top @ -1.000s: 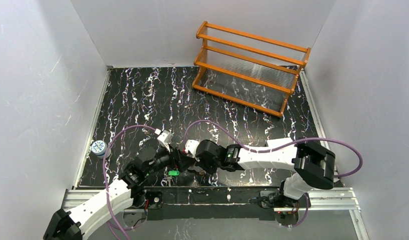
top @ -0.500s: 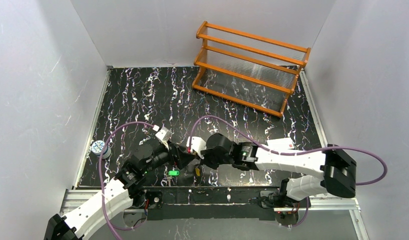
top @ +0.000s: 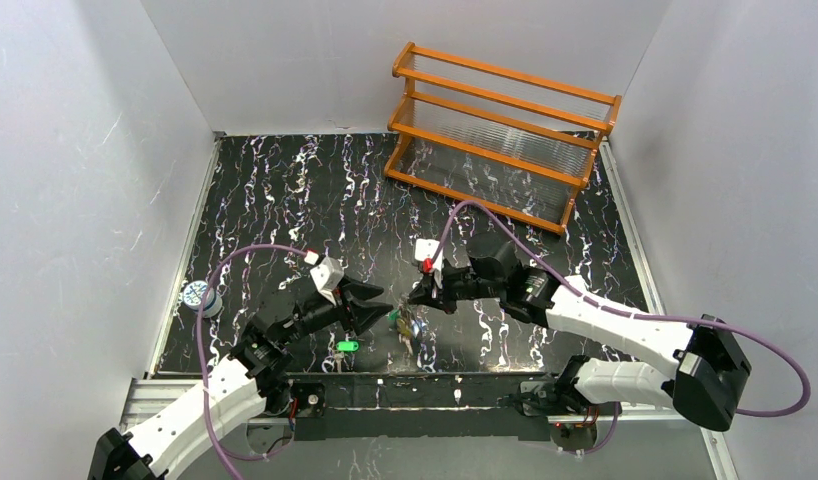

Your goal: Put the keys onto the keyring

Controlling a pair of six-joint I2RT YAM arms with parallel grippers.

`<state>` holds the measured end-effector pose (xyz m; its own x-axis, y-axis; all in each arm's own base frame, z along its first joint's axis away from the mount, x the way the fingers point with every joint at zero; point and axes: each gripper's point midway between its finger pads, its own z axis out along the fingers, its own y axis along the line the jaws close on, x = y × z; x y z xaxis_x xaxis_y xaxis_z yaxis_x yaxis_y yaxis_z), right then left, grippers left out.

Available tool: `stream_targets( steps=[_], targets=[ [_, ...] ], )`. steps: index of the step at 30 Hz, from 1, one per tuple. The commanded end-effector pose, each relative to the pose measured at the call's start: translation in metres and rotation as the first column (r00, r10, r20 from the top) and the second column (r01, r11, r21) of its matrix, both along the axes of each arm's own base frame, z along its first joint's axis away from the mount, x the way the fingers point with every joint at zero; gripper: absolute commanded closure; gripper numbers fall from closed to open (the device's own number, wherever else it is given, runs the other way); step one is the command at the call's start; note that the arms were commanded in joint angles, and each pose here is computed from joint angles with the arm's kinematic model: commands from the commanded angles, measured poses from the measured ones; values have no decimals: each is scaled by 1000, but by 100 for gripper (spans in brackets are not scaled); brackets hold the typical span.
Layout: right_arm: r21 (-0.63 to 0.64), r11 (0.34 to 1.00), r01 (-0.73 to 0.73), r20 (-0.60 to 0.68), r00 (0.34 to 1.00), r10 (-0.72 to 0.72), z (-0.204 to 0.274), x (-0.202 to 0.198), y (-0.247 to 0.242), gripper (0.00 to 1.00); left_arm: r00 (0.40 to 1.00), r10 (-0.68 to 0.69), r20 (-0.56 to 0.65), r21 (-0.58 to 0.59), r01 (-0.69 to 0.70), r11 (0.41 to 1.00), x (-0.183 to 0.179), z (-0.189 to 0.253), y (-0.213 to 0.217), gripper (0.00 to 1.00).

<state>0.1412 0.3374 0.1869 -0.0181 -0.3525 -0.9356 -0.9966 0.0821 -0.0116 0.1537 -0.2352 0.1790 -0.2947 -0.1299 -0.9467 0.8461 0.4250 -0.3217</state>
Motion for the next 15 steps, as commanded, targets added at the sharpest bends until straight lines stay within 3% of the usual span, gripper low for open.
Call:
stream_targets(
  steps=[1,8,15],
  targets=[
    [129,980,-153,40,988,149,28,-22,7,99,980,-58,188,-46,68,997,-7,31,-4,57],
    [149,960,-237,48,971,232,27,-34,7,99,966,-94,240,-22,103,994,-9,29,-7,57],
    [146,962,-232,24,973,231,20,-35,7,99,957,-149,249,26,147,989,-12,17,-12,56]
  ],
)
